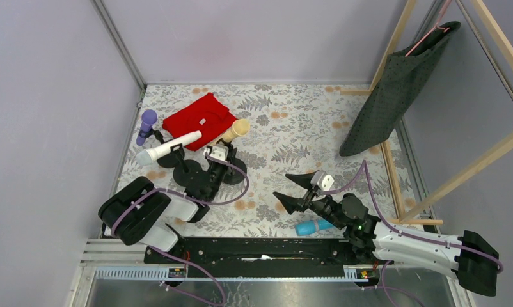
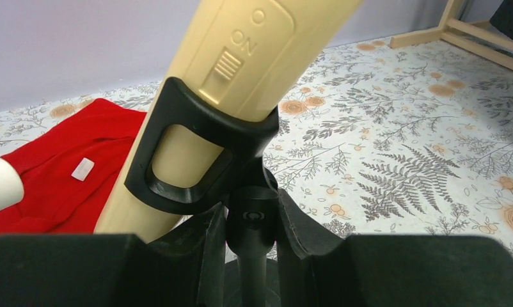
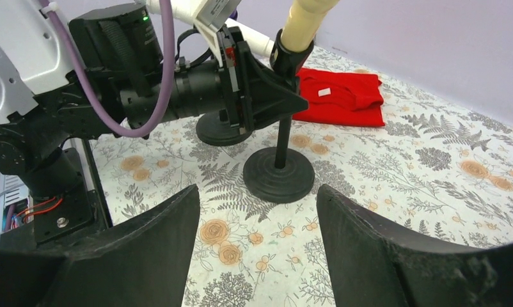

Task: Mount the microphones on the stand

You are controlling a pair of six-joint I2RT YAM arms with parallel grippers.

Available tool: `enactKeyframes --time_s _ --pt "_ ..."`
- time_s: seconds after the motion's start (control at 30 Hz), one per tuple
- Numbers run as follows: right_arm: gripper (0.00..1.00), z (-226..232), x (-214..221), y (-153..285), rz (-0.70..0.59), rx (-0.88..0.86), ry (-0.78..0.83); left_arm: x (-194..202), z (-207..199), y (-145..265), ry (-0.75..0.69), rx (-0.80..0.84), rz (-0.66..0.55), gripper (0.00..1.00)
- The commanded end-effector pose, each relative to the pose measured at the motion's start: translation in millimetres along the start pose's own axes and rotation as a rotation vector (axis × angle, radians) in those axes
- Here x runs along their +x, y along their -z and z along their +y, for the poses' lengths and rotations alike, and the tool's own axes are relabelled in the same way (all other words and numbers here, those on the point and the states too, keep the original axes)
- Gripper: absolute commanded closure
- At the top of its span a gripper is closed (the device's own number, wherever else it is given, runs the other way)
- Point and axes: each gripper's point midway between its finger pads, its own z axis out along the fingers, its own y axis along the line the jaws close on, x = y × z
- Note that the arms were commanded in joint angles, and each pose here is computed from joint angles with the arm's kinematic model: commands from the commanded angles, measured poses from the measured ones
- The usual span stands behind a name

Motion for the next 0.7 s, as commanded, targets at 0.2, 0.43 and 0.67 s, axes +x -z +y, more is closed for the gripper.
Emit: enactKeyframes --time_s 0.2,0.43,0.67 --pt "0.26 -3.0 2.3 1.5 -0.001 0.024 -0.015 -80.2 27.8 -25.6 0.055 -0.059 -0.295 1.00" --pt "0.26 -1.8 5.7 0.4 0.008 0.019 -0.020 -63.6 32.4 -22.3 0.084 -0.072 -0.252 0.85" --pt "0.26 -0.8 7.4 1.8 0.015 0.014 -0.025 -45.1 27.0 -8.9 0.128 -0.038 -0.201 0.60"
